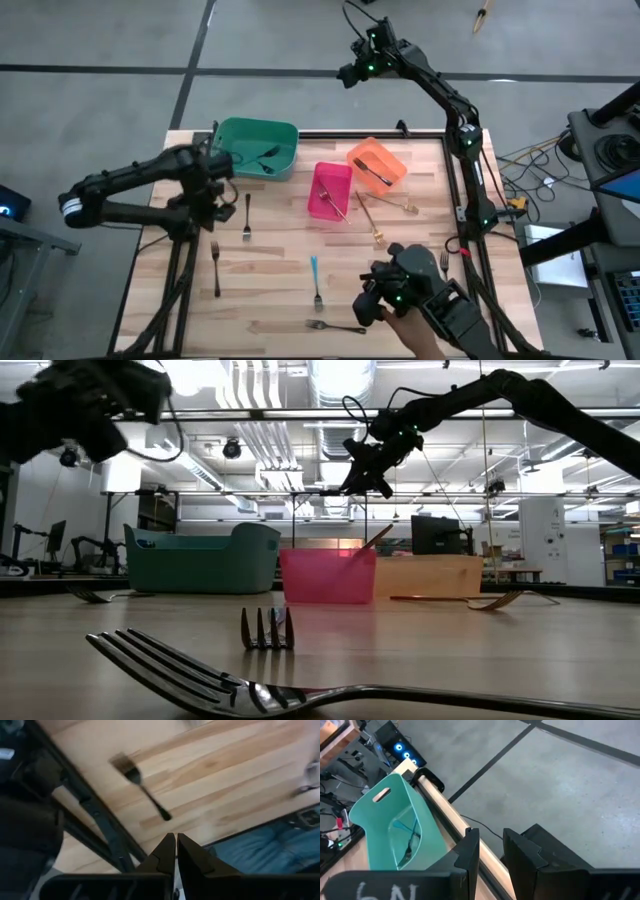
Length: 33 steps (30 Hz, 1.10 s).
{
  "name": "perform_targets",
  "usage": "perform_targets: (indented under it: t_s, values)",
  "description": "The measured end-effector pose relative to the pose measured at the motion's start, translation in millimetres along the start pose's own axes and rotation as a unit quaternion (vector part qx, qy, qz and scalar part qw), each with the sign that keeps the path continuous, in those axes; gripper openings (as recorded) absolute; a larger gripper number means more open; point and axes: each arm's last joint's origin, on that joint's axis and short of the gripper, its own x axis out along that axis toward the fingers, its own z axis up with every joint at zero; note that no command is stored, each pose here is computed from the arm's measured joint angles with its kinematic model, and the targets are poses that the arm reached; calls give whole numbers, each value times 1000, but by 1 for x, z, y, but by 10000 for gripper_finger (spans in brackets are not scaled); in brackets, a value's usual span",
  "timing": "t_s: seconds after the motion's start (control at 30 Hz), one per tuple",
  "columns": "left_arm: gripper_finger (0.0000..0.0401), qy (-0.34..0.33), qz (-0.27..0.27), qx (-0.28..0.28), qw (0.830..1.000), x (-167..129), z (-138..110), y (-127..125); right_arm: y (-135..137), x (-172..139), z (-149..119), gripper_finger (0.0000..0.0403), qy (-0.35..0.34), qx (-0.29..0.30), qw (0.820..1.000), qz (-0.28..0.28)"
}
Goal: Sort silverware by color (type)
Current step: Put the black fork into the orange bin
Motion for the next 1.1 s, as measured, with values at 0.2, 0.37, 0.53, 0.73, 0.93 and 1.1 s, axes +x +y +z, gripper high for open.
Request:
perform_targets:
  t_s: [0.2,0.37,0.53,0.73,0.93,1.1]
  values:
    - [0,-19,11,4,1000,21,-13,28,-1,1,1,77,-4,-13,1000,0]
    - [0,-110,10,-6,994,14,-31,42,-1,1,1,77,-7,8,1000,1]
    - [0,-158,-53,-86,982,12,-46,56,2,3,1,77,-7,9,1000,4]
    - [0,-186,-183,-129,957,4,-46,49,3,3,1,77,-9,-35,999,4]
    - [0,-205,-248,-135,937,-4,-35,31,3,3,1,77,-9,-52,999,4]
    - [0,-215,-240,-105,941,-4,-20,14,5,-1,3,77,-12,-41,999,5]
